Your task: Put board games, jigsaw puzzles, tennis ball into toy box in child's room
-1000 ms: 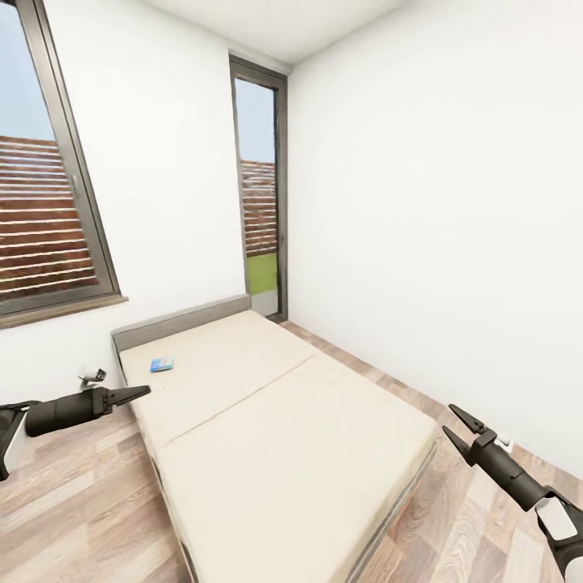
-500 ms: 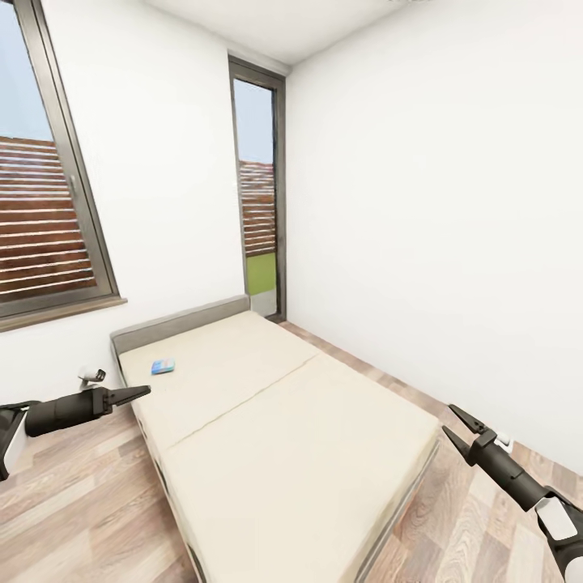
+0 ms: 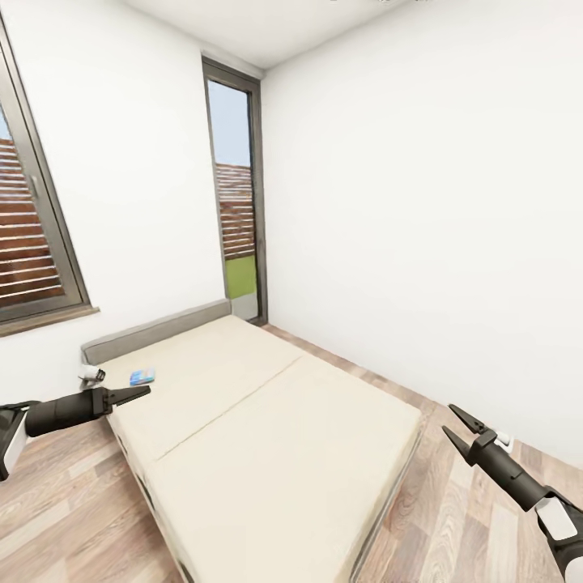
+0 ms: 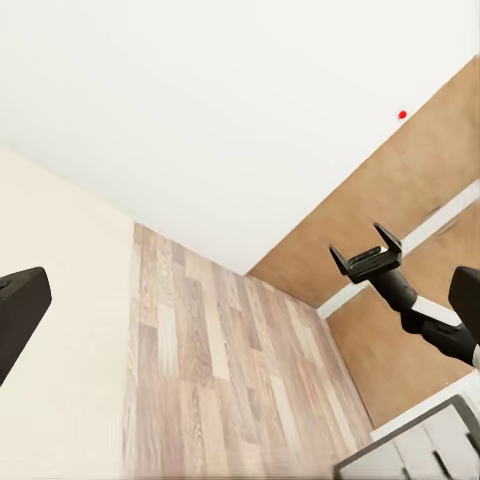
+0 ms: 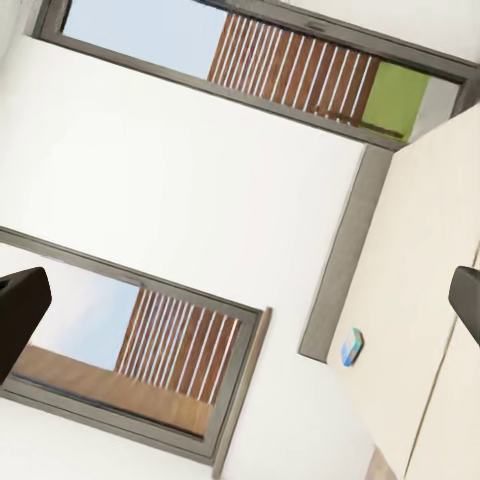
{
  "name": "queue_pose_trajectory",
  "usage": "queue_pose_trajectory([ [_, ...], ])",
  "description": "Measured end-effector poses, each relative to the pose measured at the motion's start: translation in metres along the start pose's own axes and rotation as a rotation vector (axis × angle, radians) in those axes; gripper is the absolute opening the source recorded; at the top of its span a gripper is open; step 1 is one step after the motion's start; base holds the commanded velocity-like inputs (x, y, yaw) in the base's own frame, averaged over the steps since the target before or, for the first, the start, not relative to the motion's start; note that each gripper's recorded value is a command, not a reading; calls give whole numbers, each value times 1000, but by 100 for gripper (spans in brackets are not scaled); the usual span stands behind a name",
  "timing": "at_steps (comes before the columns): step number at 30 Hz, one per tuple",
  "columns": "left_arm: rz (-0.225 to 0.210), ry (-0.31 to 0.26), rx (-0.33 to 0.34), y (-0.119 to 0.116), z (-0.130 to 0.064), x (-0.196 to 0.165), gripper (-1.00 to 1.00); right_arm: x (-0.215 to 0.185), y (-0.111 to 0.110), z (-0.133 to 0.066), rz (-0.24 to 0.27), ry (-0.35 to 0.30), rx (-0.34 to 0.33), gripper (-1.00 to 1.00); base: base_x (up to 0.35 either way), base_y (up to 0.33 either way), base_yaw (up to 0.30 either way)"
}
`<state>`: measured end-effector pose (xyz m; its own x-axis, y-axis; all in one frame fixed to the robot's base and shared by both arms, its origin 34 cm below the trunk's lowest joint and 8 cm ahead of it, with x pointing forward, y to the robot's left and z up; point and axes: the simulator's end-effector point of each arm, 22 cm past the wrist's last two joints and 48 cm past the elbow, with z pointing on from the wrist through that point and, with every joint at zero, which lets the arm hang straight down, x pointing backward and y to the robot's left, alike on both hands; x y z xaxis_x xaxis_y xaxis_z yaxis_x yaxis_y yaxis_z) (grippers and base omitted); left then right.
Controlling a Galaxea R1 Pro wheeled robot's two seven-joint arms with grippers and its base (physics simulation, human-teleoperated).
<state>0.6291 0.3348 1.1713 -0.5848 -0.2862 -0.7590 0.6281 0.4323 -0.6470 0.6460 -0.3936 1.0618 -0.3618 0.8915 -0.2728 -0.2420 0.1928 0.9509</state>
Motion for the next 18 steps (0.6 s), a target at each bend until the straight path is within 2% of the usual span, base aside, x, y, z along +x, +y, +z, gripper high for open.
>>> queue_pose_trajectory([
  [5,2,-1,1,-1,0,-1,100,0,1,0,-1,0,-2,100,0,202,-129],
  [18,12,-6,4,-6,-2,-4,100,-2,7,0,-6,-3,-12,100,0,90,-206],
])
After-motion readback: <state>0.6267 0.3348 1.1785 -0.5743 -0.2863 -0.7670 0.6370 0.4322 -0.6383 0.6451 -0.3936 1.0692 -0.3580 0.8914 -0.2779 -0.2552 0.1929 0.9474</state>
